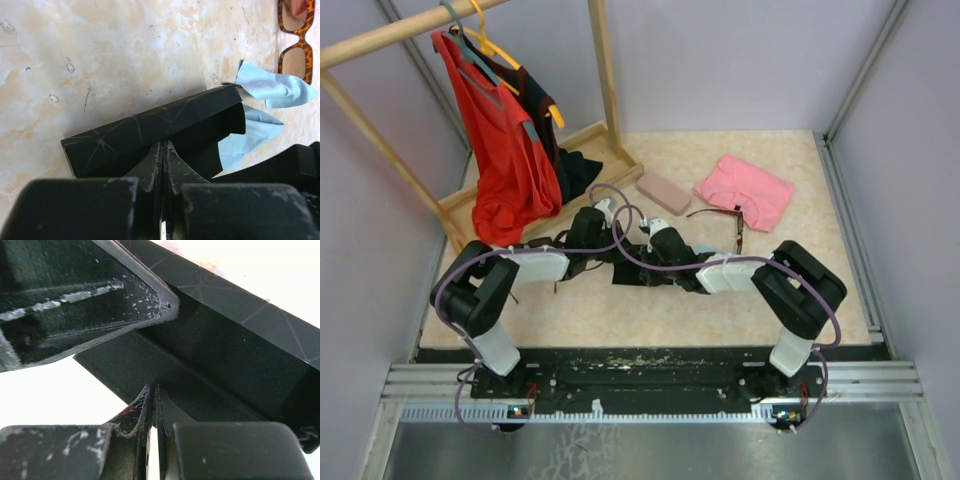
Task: Organize the sunglasses
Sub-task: Adjust the sunglasses case at the center of the board.
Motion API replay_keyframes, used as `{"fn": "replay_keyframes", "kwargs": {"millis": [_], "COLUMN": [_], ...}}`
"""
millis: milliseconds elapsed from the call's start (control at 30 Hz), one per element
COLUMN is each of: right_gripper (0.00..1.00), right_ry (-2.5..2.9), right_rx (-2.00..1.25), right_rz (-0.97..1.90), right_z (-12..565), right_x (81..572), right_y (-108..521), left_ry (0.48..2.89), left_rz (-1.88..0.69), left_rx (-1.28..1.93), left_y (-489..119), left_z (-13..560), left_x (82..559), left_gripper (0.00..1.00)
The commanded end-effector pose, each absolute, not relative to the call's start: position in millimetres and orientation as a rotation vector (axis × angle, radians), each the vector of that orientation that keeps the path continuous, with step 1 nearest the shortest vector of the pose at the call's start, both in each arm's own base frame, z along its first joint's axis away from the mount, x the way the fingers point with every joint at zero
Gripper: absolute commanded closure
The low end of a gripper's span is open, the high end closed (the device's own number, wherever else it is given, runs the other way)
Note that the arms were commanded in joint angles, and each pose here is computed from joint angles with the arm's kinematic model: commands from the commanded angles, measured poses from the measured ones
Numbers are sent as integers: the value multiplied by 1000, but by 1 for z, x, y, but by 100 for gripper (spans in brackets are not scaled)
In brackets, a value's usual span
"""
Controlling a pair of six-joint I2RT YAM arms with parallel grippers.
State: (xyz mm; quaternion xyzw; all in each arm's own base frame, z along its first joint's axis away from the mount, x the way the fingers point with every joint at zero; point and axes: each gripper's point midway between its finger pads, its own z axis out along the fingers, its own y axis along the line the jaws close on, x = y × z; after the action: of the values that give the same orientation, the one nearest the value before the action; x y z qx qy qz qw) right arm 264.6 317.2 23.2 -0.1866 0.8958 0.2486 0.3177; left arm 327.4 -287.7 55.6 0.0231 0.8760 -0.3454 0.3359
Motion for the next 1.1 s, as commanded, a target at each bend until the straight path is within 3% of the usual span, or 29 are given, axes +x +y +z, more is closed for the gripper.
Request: {"fn": "replay_keyframes", "kwargs": {"millis": [0,300,500,733,833,933,1067], "right_gripper": [94,94,93,71,67,64,62], "right_ry": [2372,2352,2265,2195,2155,2135,2162], "right_rx": [-499,-501,-528,-485,-465,-424,-350], "right_rz": [646,644,652,664,666,625,513], "right_z": [20,30,72,103,119,131,129], "right_x": [256,257,274,294,299,304,309], "right_y": [313,313,324,330,327,313,275], "left_ry": [2256,2249,2223,2163,2133,2129,2152], "left_rz": [-891,-872,-806,-763,-733,-682,-592], "left_rx": [30,22,-12,0,7,7,1], "left_y": [-289,-281,-266,-254,-247,-235,-213], "left_z": [57,64,82,117,134,141,130], "left_x": [340,343,340,337,337,332,318], "left_gripper": [99,99,99,95,88,72,61]}}
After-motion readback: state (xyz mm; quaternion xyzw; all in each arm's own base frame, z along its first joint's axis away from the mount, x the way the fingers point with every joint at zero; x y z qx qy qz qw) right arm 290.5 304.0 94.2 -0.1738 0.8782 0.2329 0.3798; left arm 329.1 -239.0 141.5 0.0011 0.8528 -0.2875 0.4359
